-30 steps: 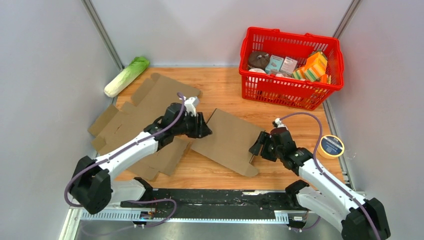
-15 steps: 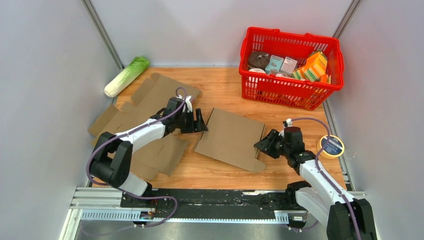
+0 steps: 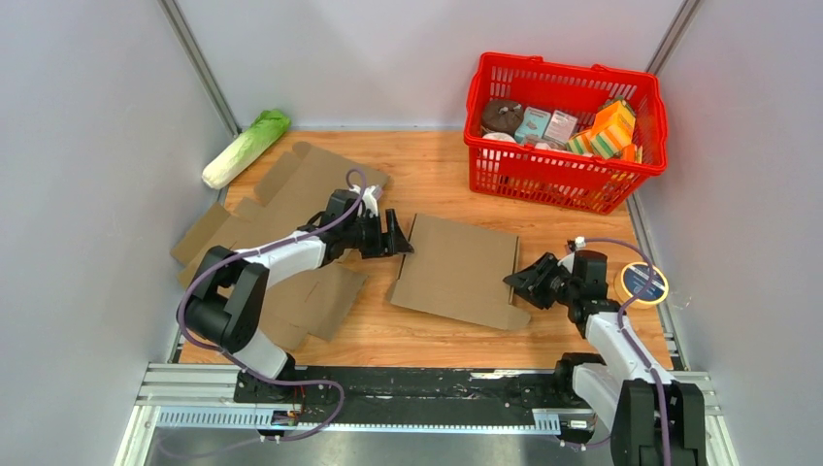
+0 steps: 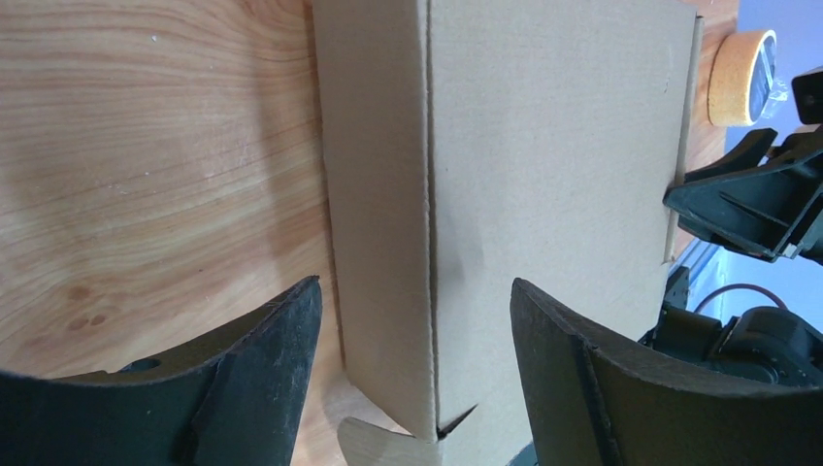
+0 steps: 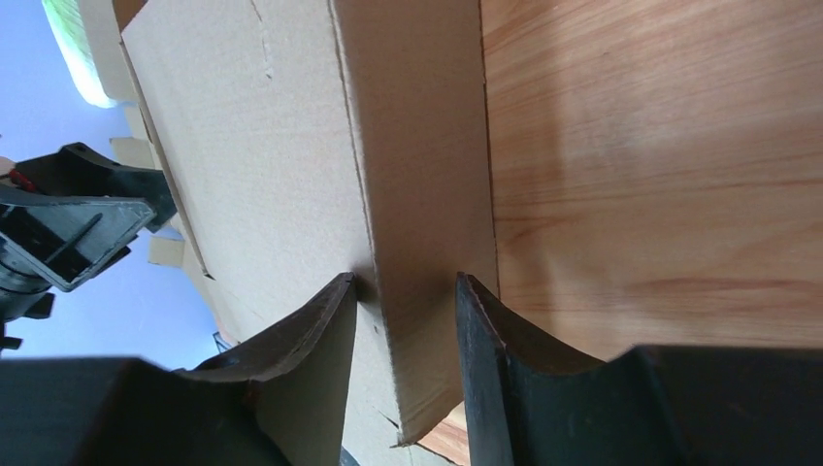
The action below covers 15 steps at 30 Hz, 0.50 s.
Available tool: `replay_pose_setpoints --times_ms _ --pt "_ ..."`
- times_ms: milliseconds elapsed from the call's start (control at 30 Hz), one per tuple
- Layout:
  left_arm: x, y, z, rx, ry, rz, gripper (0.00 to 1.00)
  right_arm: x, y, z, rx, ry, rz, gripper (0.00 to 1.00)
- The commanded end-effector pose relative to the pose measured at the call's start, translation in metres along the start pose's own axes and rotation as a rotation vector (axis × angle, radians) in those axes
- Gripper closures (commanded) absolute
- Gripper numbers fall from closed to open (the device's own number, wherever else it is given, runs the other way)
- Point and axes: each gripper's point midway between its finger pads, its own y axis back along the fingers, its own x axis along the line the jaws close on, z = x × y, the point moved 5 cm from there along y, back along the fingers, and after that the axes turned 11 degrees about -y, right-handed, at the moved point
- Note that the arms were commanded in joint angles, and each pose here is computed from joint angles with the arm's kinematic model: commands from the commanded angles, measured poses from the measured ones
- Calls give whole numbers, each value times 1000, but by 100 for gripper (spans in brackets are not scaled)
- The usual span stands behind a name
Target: Fold the paper box
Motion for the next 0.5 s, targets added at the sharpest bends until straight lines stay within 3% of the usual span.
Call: replay_pose_setpoints --times_ms 0,300,467 --pt "-4 -6 0 -15 17 -77 21 -51 -1 -6 -10 -99 -153 60" --pt "-6 -13 -10 -26 47 -160 20 -50 4 -2 33 -224 -16 67" --pt "-22 -20 -5 -71 102 -296 19 -51 1 -3 74 -228 -8 67"
